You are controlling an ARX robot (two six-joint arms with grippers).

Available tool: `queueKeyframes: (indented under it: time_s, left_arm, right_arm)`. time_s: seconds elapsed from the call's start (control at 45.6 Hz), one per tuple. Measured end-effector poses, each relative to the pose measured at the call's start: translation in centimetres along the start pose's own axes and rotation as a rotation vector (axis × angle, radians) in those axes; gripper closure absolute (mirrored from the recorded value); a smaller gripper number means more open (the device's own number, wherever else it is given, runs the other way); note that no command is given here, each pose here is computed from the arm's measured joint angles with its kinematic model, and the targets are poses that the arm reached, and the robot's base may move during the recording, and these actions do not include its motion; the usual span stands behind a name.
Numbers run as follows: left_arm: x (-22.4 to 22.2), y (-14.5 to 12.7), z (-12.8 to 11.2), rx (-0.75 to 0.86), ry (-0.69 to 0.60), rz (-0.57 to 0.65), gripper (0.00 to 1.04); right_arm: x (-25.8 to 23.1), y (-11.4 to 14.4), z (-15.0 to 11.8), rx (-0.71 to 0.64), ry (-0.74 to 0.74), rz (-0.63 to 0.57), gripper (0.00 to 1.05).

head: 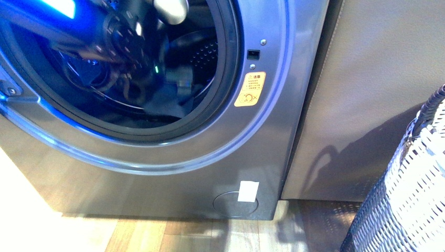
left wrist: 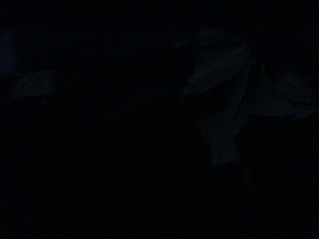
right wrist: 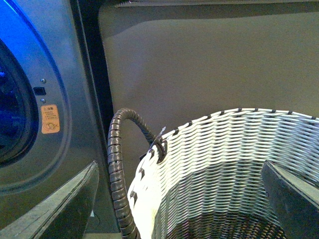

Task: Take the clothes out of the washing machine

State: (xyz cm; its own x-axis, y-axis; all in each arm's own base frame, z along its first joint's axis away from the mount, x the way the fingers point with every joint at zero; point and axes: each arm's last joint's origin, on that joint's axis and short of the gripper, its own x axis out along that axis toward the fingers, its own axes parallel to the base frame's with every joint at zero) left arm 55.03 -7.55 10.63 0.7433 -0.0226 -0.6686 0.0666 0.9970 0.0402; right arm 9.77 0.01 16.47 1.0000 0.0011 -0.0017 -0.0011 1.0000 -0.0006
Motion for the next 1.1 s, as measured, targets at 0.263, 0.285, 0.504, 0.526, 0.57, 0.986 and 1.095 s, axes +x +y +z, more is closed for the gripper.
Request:
queueKeyframes:
  time_s: [0.263, 0.285, 0.504, 0.526, 0.57, 0.986, 1.095]
  left_arm:
    - [-0.1, -0.2, -0.2, 0.016, 0.034, -0.012, 0.22]
    - [-0.1, -0.3, -0.2, 0.018, 0.035, -0.013, 0.25]
    - [0.1, -0.4, -0.6, 0.031, 0.032, -0.007, 0.55]
    - [0.1, -0.4, -0.7, 0.031, 0.031, -0.007, 0.59]
    - [0.0, -0.4, -0.7, 0.031, 0.028, -0.007, 0.64]
    - [-2.0, -0.2, -1.6, -0.001, -0.062, 0.048, 0.99]
    - [-3.1, 0.0, -1.6, -0.005, -0.085, 0.049, 0.99]
  right_arm:
    - [0.0, 0.0, 0.0, 0.000, 0.000, 0.000, 0.07]
    - [0.0, 0.0, 0.0, 0.000, 0.000, 0.000, 0.07]
    - [0.0, 0.0, 0.0, 0.000, 0.000, 0.000, 0.07]
    - [0.0, 0.0, 0.0, 0.000, 0.000, 0.000, 0.07]
    - [0.0, 0.0, 0.0, 0.000, 0.000, 0.000, 0.07]
    - [0.0, 0.0, 0.0, 0.000, 0.000, 0.000, 0.07]
    - [0.0, 0.0, 0.0, 0.000, 0.000, 0.000, 0.07]
